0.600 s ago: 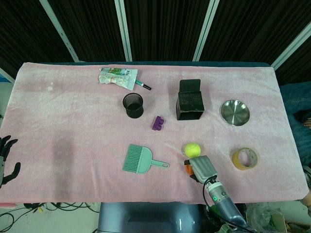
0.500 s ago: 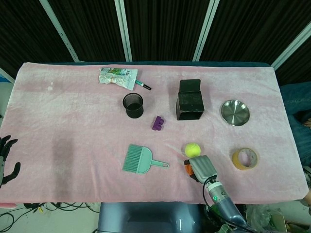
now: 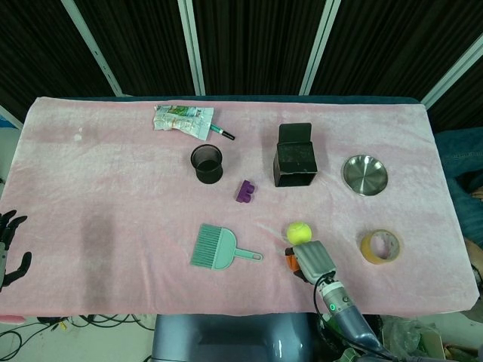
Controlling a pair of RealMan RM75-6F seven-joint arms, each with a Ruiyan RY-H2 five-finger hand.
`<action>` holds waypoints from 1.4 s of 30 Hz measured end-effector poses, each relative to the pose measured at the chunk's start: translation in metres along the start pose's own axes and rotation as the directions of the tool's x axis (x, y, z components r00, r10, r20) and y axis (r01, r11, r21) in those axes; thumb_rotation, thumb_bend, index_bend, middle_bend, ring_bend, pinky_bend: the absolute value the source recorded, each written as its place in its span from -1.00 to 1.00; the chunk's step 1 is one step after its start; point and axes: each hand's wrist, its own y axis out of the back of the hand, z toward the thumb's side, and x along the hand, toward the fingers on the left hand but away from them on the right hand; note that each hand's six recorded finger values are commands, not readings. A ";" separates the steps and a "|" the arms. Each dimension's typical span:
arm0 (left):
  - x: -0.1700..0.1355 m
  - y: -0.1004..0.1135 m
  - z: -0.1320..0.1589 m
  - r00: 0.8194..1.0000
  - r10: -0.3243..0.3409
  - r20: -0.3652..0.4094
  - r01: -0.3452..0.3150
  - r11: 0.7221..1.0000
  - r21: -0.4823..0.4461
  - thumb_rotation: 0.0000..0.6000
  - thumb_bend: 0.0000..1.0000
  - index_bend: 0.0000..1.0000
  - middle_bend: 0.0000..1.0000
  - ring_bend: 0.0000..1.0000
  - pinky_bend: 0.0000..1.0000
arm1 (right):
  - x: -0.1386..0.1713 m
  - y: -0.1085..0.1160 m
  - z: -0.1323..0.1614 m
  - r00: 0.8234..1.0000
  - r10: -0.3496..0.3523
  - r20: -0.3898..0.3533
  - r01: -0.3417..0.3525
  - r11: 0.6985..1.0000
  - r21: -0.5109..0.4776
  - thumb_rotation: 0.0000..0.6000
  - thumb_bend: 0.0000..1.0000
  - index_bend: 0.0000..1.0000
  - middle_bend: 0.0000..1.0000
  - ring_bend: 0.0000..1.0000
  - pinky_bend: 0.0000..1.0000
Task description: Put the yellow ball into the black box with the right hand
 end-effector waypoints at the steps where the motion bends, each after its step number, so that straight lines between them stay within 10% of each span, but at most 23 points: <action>1: 0.000 0.000 0.000 1.000 0.000 0.000 0.000 1.000 0.000 1.00 -0.14 -0.68 -0.86 -0.92 -1.00 | 0.000 0.000 0.000 1.000 0.000 0.001 0.000 1.000 -0.001 1.00 0.69 1.00 0.78 0.97 1.00; 42: 0.001 0.003 -0.004 1.000 0.012 -0.015 -0.012 1.000 -0.001 1.00 -0.14 -0.69 -0.86 -0.92 -1.00 | -0.075 0.019 -0.022 0.997 0.061 0.048 -0.061 0.998 -0.008 1.00 0.69 1.00 0.78 0.97 1.00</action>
